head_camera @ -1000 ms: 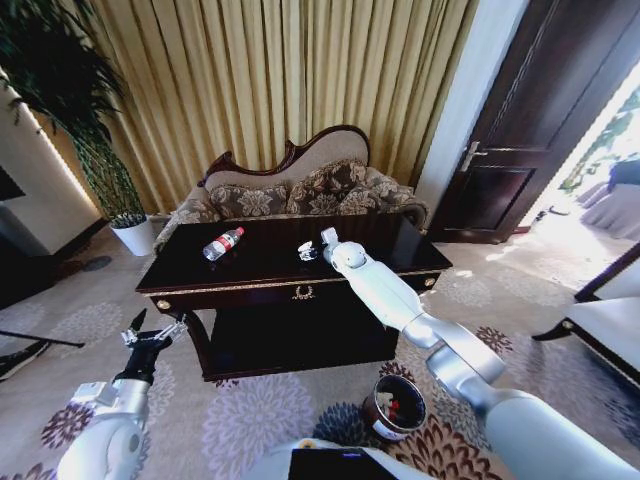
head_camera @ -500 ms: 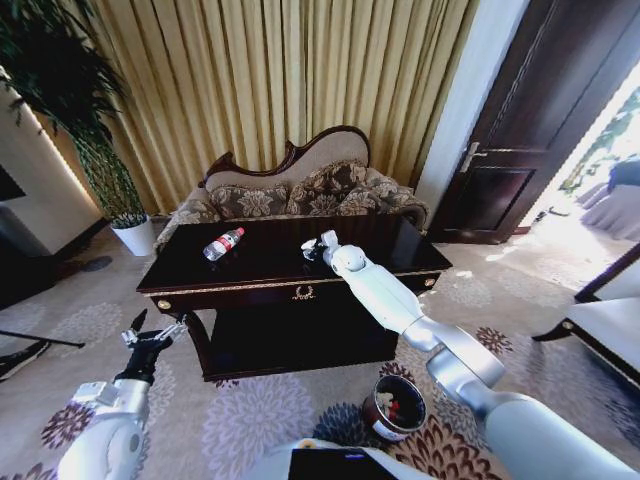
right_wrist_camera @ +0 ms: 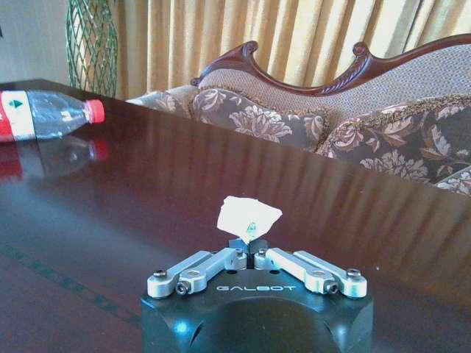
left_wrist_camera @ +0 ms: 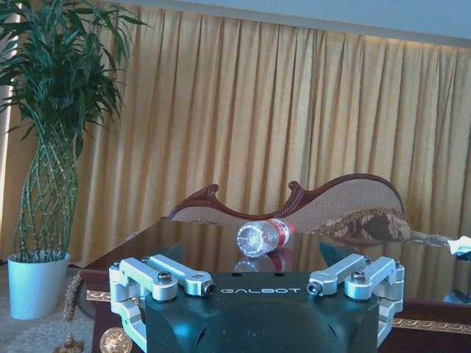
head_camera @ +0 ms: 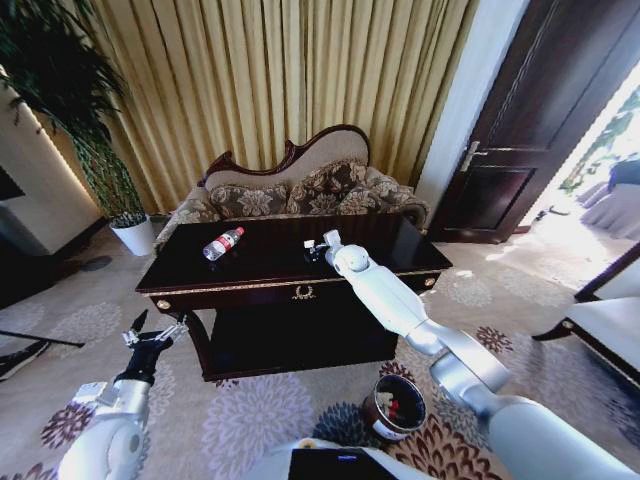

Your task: Move to the front of the table and place the trash on the table into the trash bin.

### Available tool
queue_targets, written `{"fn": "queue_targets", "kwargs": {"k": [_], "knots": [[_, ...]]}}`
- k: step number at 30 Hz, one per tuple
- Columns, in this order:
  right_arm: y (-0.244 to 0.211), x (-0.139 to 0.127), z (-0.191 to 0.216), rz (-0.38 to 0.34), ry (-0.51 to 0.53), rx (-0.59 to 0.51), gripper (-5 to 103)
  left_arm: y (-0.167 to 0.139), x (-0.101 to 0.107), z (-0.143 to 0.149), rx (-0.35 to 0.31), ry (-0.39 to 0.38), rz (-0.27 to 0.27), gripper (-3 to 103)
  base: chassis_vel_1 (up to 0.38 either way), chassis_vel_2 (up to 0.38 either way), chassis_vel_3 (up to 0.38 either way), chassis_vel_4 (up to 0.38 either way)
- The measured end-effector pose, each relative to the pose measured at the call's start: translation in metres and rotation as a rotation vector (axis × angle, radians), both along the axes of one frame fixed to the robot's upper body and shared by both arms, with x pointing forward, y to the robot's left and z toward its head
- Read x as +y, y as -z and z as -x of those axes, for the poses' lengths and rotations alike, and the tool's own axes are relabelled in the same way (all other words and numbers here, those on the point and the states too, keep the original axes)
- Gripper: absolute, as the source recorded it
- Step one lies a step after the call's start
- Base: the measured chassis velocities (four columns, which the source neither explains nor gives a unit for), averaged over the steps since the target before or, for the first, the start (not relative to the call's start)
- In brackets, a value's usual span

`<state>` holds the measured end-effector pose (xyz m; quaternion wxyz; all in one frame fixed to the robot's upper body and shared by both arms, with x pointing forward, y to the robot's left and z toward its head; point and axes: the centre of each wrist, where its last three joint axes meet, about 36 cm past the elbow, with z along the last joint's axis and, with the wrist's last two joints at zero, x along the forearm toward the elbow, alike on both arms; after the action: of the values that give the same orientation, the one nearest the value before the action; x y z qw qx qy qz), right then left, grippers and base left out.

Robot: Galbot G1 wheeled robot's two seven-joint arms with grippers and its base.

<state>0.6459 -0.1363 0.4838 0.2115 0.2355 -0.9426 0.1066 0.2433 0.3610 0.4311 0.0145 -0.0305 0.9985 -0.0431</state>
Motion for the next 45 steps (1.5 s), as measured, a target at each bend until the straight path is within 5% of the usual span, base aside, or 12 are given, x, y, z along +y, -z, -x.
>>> {"fn": "queue_targets", "kwargs": {"k": [8,22,33,45], "knots": [[-0.014,-0.014,0.012,-0.058,0.007,-0.009,0,0.000,-0.001,-0.002,-0.003,0.009,0.000,100,0.000,0.000,0.000,0.000],[-0.042,-0.046,0.057,-0.280,0.070,-0.127,0,0.004,0.002,-0.007,0.002,0.009,0.004,100,0.000,0.000,0.000,0.000],[-0.037,-0.090,0.090,-0.315,0.158,-0.193,0,0.008,0.002,-0.010,0.003,0.015,0.010,100,0.013,-0.013,-0.018,0.015],[-0.015,-0.107,0.118,-0.334,0.203,-0.184,0,0.007,0.003,-0.011,0.001,0.022,0.005,100,0.136,-0.132,-0.133,0.137]]}}
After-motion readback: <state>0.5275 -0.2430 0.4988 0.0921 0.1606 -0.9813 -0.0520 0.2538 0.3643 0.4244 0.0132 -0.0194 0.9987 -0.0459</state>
